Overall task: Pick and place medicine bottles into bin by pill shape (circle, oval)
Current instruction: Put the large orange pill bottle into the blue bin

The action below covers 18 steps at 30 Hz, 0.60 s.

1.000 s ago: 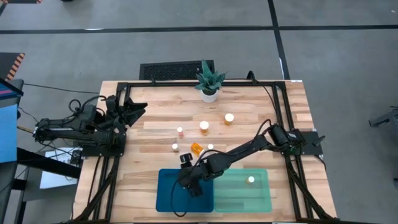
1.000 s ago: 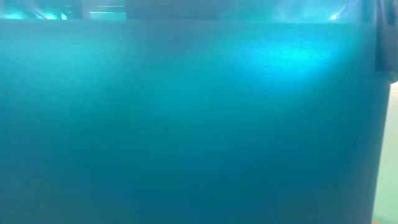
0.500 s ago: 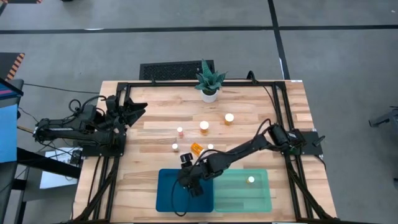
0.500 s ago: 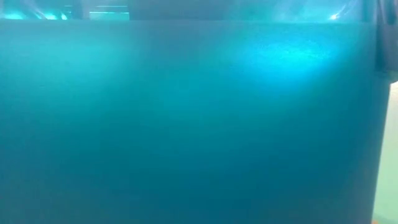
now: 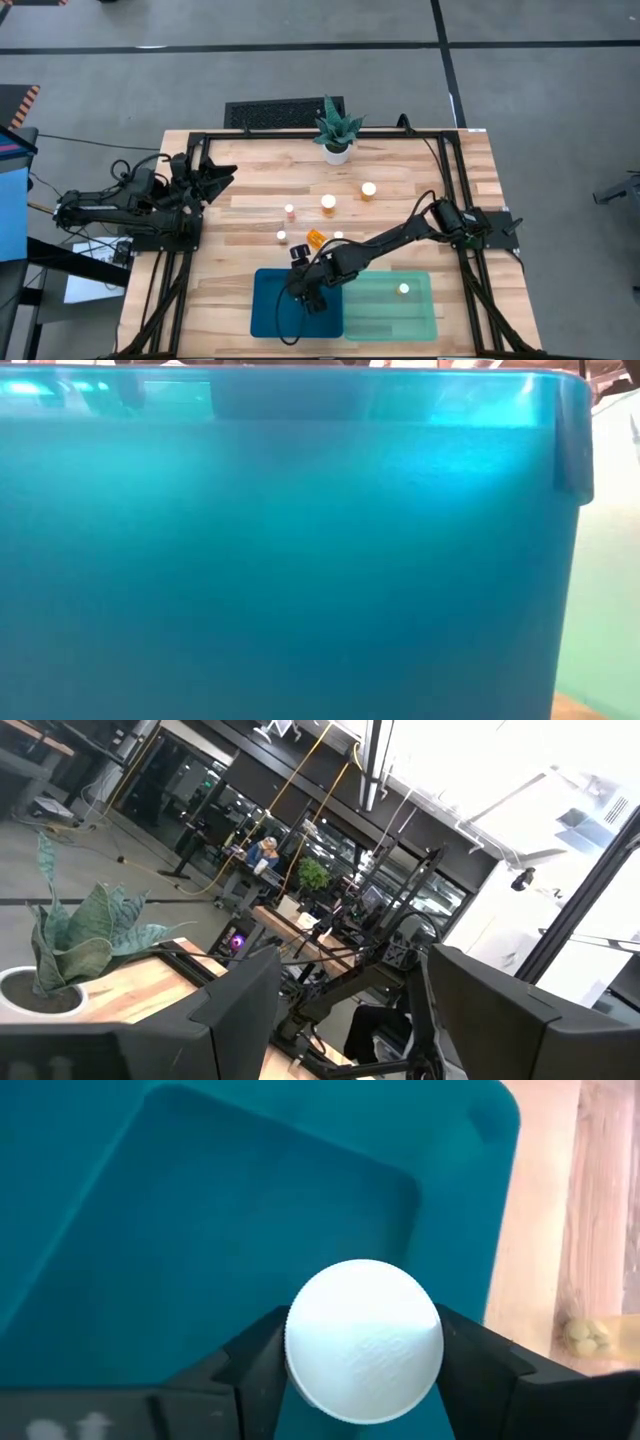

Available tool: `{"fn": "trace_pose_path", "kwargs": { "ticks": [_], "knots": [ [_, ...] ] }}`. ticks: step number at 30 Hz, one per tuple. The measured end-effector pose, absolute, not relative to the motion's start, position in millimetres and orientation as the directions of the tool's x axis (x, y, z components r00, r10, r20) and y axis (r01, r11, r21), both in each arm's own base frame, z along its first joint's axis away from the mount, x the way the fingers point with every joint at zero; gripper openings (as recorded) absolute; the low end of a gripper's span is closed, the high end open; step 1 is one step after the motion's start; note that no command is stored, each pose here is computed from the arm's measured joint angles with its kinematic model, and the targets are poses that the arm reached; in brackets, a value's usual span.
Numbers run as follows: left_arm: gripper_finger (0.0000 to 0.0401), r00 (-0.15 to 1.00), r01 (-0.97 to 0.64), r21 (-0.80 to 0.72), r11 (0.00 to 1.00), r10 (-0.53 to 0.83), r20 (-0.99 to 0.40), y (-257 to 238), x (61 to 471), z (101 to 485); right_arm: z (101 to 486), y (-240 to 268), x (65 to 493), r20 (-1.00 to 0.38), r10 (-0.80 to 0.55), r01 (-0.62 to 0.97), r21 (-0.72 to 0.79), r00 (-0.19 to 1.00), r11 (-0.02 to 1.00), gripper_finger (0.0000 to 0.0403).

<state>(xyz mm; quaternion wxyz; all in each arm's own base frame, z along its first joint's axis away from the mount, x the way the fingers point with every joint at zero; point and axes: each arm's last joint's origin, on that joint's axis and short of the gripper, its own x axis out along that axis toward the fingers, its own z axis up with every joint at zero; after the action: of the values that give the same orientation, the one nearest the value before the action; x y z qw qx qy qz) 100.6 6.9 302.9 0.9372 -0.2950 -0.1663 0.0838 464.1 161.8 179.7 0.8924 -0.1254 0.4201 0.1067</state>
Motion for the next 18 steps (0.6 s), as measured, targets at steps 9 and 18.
{"fn": "trace_pose_path", "kwargs": {
  "ticks": [9, 18],
  "knots": [
    [0.0247, 0.931, -0.059, -0.581, 0.812, 0.255, 0.262, 6.9, 100.6, 302.9, 179.7, 162.0, 464.2, -0.778, 0.107, -0.309, -0.116, 0.619, 0.944, 0.0245],
    [0.0247, 0.931, -0.059, -0.581, 0.812, 0.255, 0.262, 6.9, 100.6, 302.9, 179.8, 156.7, 466.1, -0.777, 0.102, -0.299, -0.114, 0.621, 0.947, 0.0245]
  ]
}}
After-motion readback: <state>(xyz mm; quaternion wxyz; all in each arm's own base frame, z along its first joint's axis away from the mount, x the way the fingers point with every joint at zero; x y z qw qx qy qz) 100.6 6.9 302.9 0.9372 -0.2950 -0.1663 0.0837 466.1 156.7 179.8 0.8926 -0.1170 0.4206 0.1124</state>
